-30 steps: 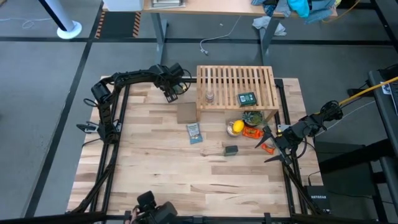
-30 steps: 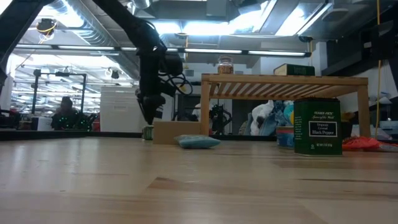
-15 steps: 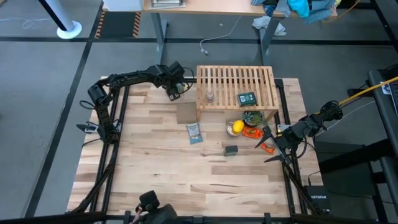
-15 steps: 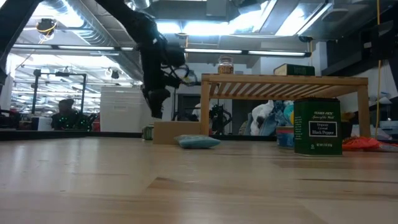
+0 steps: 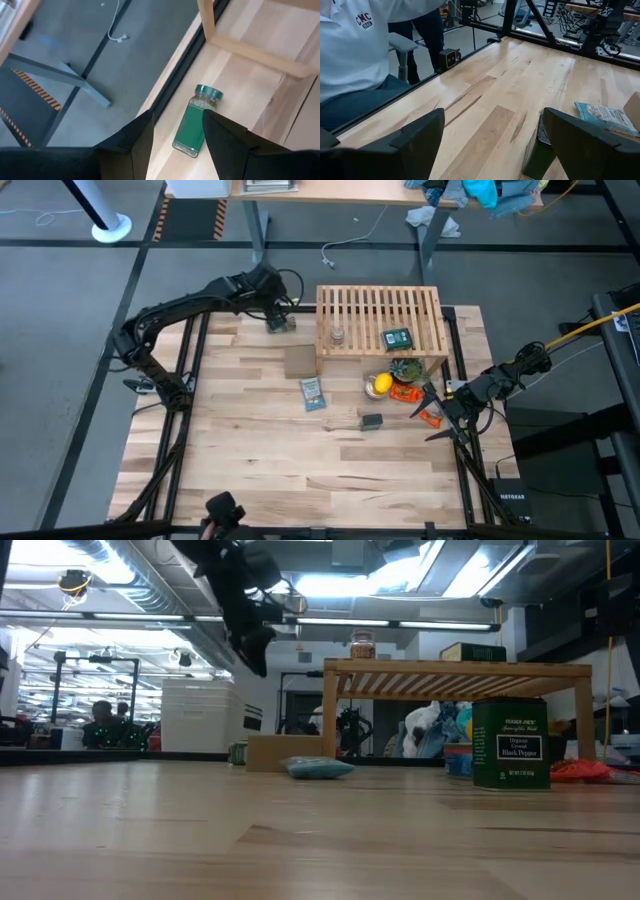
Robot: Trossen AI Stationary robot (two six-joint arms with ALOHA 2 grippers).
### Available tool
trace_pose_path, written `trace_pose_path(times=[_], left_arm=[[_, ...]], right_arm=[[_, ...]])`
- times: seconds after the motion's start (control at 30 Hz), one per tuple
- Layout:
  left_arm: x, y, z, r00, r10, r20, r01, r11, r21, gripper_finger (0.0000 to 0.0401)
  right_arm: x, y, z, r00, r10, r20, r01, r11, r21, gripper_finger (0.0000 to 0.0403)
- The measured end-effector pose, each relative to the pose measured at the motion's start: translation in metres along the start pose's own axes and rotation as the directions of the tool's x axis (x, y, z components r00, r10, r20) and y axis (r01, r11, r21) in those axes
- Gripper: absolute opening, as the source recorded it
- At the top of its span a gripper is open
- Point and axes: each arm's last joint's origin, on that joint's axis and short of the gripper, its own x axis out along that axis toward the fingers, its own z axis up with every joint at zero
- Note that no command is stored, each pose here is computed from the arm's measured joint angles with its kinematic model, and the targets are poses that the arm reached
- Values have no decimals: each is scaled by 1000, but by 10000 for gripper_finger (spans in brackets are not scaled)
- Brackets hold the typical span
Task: Shelf spices
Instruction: Put the green seasoning bottle on the shelf
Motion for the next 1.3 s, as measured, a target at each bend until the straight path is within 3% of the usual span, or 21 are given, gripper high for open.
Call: trace_pose_path(times=[0.07, 0.17, 0.4, 0.53, 0.83, 1.07, 1.3], left_arm=[[-5, 3, 0, 1000, 5, 14, -5, 1000, -5, 163], [-8, 4, 0, 1000, 9, 25, -9, 1000, -8, 163], [-7, 3, 0, 1000, 8, 22, -8, 1000, -4, 163], [-6, 4, 0, 1000, 8, 21, -8, 1000, -5, 163], [-6, 3, 0, 1000, 7, 18, -7, 1000, -13, 163], [-6, 3, 0, 1000, 7, 17, -7, 1000, -16, 163], [-4, 3, 0, 994, -104, 43, 104, 995, -8, 163]], right_arm=[[0, 0, 0, 1000, -14, -1, 14, 1000, -3, 344], [0, -4, 0, 993, -122, -10, 121, 992, -38, 344], [-2, -9, -1, 948, -317, -25, 314, 946, -82, 344], [-3, -13, 1, 900, -435, -15, 431, 896, -104, 344], [-3, -13, 6, 900, -435, 29, 436, 896, -82, 344], [-4, -13, 14, 894, -434, 112, 429, 901, 70, 344], [-4, -14, 14, 883, -458, 104, 450, 889, 88, 344]])
